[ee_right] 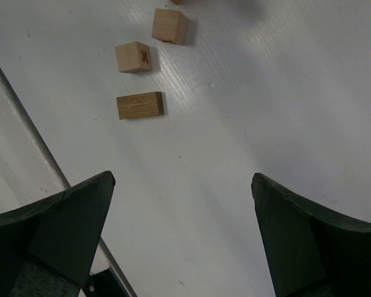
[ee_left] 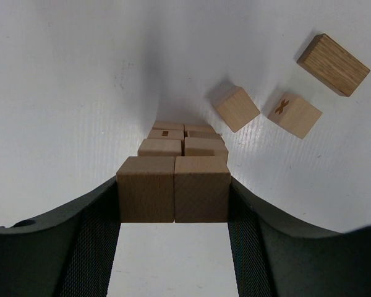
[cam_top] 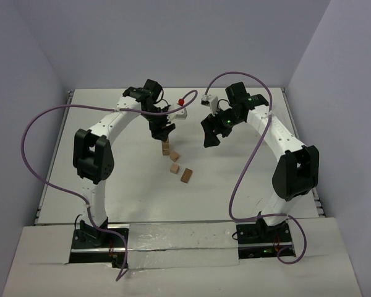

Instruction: Build the wood block tower

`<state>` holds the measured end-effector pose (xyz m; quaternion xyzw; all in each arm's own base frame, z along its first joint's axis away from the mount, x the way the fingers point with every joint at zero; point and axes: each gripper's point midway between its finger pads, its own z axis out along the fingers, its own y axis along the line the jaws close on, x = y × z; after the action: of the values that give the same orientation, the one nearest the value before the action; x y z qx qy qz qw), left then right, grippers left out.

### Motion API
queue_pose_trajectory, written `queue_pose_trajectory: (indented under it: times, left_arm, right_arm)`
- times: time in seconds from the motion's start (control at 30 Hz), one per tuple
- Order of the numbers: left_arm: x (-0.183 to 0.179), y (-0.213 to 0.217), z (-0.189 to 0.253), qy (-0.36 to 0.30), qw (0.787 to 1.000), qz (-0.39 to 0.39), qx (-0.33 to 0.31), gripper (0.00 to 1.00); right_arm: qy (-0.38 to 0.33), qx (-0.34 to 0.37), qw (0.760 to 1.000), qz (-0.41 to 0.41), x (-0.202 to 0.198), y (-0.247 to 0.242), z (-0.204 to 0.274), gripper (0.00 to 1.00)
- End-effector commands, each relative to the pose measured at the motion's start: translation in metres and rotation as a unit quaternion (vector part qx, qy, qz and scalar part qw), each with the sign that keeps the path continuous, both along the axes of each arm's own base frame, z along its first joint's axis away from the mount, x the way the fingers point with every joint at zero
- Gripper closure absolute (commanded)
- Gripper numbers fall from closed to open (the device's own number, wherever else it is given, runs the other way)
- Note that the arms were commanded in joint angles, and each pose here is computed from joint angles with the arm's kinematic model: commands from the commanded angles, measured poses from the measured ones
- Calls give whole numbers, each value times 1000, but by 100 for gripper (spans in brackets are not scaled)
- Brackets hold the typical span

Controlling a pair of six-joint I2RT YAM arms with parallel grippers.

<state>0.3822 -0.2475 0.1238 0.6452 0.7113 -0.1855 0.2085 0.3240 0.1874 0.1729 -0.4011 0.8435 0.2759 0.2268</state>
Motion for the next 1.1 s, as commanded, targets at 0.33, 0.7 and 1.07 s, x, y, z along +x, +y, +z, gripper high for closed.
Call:
queue_pose_trajectory:
  times: [0.33, 0.7, 1.07]
  left_arm:
    - [3, -6, 1, -14, 1000, -6, -6, 63]
    - [1, -5, -5, -10, 1000, -7, -1, 59]
    - [-2, -7, -2, -12, 1000, -11, -4, 57]
  right_arm:
    - [-16, 9, 1000, 4, 7, 2, 15, 0]
    - [-11, 12, 1000, 4, 8, 3, 15, 0]
    - [-8, 14, 1000, 6, 7, 4, 14, 0]
